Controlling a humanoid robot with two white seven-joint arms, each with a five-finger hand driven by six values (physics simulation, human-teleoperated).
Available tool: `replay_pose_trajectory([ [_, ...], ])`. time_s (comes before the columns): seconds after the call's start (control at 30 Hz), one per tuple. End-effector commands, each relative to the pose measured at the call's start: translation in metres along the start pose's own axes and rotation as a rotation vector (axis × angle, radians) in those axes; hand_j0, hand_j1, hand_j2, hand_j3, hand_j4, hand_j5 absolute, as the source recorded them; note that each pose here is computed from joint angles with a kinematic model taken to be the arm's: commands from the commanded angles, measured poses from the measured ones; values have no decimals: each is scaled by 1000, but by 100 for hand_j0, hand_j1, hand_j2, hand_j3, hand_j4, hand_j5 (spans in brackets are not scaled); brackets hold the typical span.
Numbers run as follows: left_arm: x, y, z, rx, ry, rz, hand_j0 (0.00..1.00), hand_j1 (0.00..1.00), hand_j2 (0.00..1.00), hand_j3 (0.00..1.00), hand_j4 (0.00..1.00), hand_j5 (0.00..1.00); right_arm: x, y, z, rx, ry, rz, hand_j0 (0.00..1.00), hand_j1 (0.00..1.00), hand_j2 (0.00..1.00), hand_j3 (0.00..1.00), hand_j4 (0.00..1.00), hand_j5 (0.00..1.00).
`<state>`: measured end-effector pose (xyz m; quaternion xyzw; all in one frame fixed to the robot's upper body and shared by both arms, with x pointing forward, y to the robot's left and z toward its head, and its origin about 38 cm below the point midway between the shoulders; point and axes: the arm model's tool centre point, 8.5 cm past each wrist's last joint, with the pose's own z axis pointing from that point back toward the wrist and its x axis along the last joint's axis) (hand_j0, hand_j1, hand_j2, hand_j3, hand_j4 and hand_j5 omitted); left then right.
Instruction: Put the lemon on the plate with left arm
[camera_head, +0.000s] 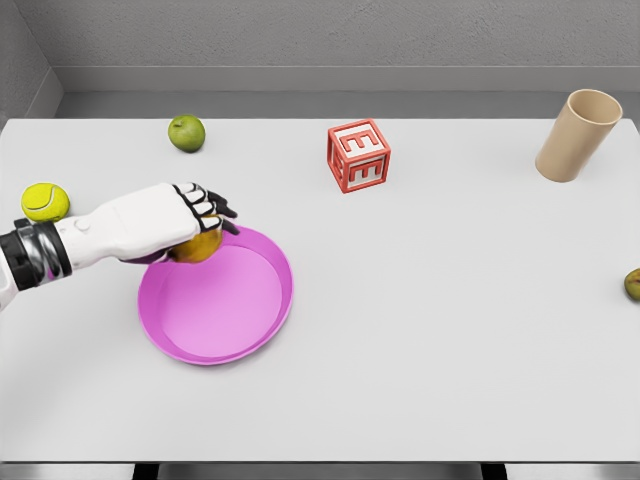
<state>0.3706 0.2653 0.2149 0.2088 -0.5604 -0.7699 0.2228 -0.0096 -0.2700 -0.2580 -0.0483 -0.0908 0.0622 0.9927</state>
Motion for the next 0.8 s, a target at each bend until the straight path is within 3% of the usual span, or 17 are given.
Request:
replay_pose_trajectory([
  [0.0, -1, 1, 1, 4, 2, 4, 100, 100, 100, 100, 100, 100, 0, 0, 0, 0, 0, -1, 100, 100, 100, 100, 100, 100],
  [0.23, -1, 1, 1, 5, 3, 3, 100, 100, 100, 100, 100, 100, 0, 0, 0, 0, 0, -1, 100, 100, 100, 100, 100, 100],
  [0.43, -13, 20, 27, 102, -32, 110, 100, 100, 100, 100, 100, 100, 0, 0, 0, 0, 0, -1, 100, 100, 100, 100, 100, 100],
  [0.57, -31, 22, 45, 136, 34, 131, 100, 100, 100, 100, 100, 100, 0, 0, 0, 0, 0, 1, 100, 100, 100, 100, 100, 100],
  [0.77, -40, 15, 51, 128, 66, 159, 100, 100, 100, 100, 100, 100, 0, 0, 0, 0, 0, -1, 100, 100, 100, 100, 100, 100],
])
